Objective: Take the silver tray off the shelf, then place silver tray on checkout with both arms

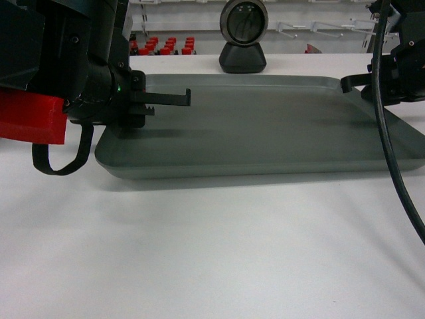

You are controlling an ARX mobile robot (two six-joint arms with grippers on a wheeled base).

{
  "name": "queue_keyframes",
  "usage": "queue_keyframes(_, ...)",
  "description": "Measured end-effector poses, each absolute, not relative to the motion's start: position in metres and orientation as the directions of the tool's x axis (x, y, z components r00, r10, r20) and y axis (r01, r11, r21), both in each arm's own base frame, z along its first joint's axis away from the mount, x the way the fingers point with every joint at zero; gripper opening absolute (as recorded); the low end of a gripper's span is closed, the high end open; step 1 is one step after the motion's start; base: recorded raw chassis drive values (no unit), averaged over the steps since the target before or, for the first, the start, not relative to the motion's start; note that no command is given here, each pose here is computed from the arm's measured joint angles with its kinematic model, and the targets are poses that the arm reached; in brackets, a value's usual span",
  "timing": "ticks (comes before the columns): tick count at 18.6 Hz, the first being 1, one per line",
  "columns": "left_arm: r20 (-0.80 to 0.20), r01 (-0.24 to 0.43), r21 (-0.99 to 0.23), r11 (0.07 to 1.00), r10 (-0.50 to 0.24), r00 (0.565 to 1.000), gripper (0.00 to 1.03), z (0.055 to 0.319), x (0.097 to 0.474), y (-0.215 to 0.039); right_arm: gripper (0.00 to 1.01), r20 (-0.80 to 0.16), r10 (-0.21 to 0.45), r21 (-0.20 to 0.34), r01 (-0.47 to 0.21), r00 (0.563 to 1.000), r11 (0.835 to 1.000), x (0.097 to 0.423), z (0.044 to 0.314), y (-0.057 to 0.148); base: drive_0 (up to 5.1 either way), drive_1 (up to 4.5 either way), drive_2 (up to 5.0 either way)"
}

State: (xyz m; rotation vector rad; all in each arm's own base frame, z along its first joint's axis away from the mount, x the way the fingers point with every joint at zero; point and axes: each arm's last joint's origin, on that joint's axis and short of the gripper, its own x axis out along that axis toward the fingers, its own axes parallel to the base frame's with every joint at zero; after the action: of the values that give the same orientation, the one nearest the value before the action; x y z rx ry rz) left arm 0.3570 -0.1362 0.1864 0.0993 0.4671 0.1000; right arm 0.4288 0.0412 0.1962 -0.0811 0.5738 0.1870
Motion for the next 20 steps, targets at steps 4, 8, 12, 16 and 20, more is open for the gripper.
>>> queue_keyframes(4,-0.410,0.014,0.175,0.985,0.060,0.910,0.50,0.190,0.357,-0.146,0.38,-0.554,0.167,-0.010,-0.207,0.816,0.978,0.428,0.195,0.045,0.0,0.00,0.0)
queue_keyframes(8,-0.411,0.035,0.172,0.985,0.040,0.911,0.88,0.190,0.356,-0.149,0.76,-0.544,0.174,-0.007,-0.211,0.821,0.977,0.428,0.196,0.045,0.0,0.00,0.0)
queue_keyframes(12,-0.408,0.030,0.173,0.985,0.044,0.912,0.98,0.191,0.357,-0.147,0.98,-0.545,0.176,0.002,-0.209,0.820,0.978,0.429,0.197,0.046,0.0,0.00,0.0)
queue_keyframes(16,-0.400,0.024,0.164,0.986,0.044,0.916,0.98,0.195,0.357,-0.145,0.97,-0.544,0.193,0.028,-0.212,0.817,0.977,0.428,0.198,0.048,0.0,0.00,0.0)
queue_keyframes(20,-0.375,0.036,0.124,0.992,0.014,0.927,0.98,0.209,0.354,-0.144,0.98,-0.533,0.212,0.071,-0.206,0.819,0.976,0.427,0.205,0.049,0.0,0.00,0.0)
